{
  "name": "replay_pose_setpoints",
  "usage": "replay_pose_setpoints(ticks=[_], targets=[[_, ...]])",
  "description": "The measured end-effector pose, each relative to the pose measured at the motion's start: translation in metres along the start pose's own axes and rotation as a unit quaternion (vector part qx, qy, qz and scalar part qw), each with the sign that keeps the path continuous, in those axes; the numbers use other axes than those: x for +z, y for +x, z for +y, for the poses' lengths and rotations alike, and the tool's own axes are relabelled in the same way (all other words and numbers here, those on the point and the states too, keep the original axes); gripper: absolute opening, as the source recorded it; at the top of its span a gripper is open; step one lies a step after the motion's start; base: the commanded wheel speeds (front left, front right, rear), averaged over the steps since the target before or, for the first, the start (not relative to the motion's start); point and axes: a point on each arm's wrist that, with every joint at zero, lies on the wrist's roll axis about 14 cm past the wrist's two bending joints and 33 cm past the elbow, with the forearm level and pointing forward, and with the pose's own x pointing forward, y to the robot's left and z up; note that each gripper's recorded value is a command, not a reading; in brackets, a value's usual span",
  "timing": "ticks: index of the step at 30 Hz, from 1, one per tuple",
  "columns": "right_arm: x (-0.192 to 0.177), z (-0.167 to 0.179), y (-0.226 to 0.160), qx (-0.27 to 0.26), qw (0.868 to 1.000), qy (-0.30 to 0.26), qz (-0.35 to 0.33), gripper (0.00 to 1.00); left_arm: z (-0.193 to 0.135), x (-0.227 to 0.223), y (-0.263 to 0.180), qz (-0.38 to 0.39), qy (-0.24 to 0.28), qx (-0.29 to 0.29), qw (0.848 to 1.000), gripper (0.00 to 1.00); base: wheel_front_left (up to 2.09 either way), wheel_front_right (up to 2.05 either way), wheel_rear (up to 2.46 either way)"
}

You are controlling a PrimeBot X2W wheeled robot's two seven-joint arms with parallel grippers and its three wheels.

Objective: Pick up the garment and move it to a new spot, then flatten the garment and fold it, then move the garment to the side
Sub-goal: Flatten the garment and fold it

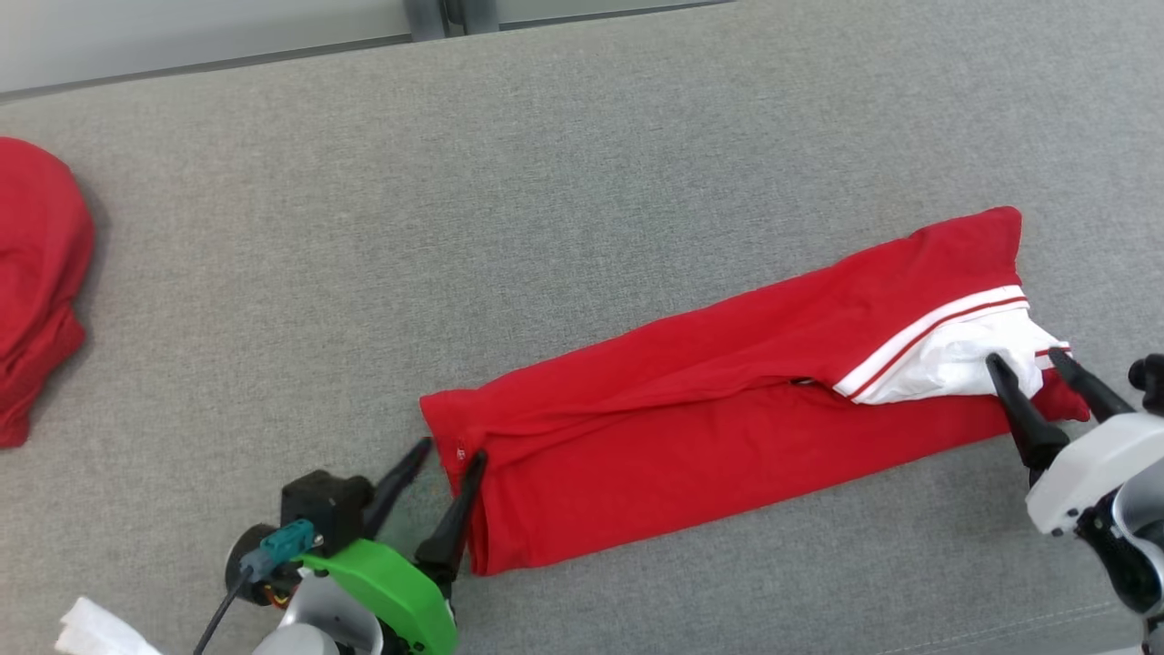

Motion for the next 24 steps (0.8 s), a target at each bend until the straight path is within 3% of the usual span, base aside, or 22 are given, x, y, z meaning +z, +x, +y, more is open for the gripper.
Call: replay_pose_setpoints(ticks=[5, 10, 14, 18, 21, 22, 24], targets=[[0.036, -0.010, 0.011, -0.012, 0.999, -0.016, -0.030, 1.00, 0.033, 0.015, -0.007, -0.060, 0.032, 0.080, 0.994, 1.00, 0.00, 0.00, 0.00], [0.032, -0.019, 0.032, -0.029, 0.996, -0.077, 0.035, 1.00, 0.043, 0.002, -0.015, -0.072, 0.049, 0.132, 0.987, 1.00, 0.00, 0.00, 0.00], [0.002, -0.028, 0.045, -0.043, 0.986, -0.114, 0.118, 1.00, 0.039, 0.012, -0.014, -0.101, 0.046, 0.151, 0.982, 1.00, 0.00, 0.00, 0.00], [-0.022, -0.028, 0.053, -0.043, 0.979, -0.094, 0.173, 1.00, 0.037, 0.019, -0.023, -0.126, 0.032, 0.172, 0.977, 1.00, 0.00, 0.00, 0.00], [-0.034, -0.017, 0.057, -0.028, 0.979, -0.047, 0.195, 1.00, 0.043, 0.020, -0.033, -0.134, 0.022, 0.191, 0.972, 1.00, 0.00, 0.00, 0.00], [-0.033, -0.012, 0.058, -0.020, 0.980, -0.022, 0.195, 0.00, 0.045, 0.021, -0.037, -0.139, 0.021, 0.196, 0.971, 1.00, 0.00, 0.00, 0.00], [-0.028, -0.002, 0.059, -0.003, 0.983, 0.014, 0.185, 0.00, 0.049, 0.023, -0.043, -0.145, 0.017, 0.203, 0.968, 1.00, 0.00, 0.00, 0.00]])
